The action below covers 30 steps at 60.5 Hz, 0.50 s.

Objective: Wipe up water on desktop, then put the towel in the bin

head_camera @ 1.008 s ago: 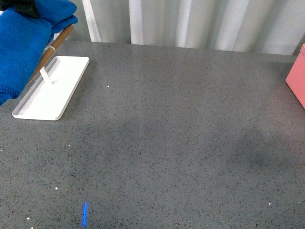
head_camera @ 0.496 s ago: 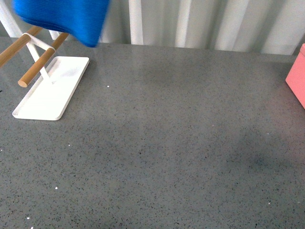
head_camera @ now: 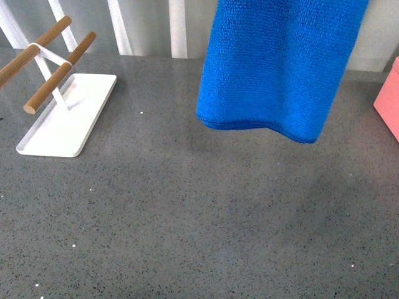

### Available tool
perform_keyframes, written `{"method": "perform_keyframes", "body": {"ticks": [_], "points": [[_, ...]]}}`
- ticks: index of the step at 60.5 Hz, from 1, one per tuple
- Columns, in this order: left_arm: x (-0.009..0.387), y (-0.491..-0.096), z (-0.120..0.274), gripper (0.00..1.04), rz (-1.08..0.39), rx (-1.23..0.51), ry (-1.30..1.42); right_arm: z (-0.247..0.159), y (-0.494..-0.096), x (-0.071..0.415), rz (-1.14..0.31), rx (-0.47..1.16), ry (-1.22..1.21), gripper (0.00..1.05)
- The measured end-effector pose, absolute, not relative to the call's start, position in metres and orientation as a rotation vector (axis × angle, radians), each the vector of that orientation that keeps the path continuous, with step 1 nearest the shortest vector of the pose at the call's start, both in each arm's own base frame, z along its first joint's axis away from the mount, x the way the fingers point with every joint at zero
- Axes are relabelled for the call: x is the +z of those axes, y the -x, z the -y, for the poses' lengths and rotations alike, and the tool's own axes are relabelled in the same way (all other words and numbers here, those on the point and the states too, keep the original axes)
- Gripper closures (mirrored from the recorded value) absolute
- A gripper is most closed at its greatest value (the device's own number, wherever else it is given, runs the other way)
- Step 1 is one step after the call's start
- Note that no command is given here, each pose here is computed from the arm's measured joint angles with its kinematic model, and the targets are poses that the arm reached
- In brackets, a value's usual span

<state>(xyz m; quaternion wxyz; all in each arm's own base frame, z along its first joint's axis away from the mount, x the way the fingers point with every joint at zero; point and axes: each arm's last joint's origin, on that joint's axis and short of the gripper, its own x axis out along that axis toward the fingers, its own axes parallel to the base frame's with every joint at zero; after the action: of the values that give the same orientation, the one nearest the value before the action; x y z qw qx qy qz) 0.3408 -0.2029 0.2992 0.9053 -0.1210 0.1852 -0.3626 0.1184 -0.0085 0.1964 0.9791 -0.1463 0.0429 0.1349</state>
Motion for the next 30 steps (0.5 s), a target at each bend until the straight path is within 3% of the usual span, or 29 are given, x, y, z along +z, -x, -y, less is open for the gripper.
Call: {"method": "perform_keyframes", "body": {"ticks": [11,30], "points": [[0.308,-0.341,0.206,0.99,-0.375,-0.753,0.295,-0.003,-0.155,0.215,-0.055,0.422,0.242,0.07],[0.324,-0.34,0.212,0.99,-0.375,-0.766,0.382,-0.056,-0.203,0.192,-0.107,0.634,0.156,0.07]]}}
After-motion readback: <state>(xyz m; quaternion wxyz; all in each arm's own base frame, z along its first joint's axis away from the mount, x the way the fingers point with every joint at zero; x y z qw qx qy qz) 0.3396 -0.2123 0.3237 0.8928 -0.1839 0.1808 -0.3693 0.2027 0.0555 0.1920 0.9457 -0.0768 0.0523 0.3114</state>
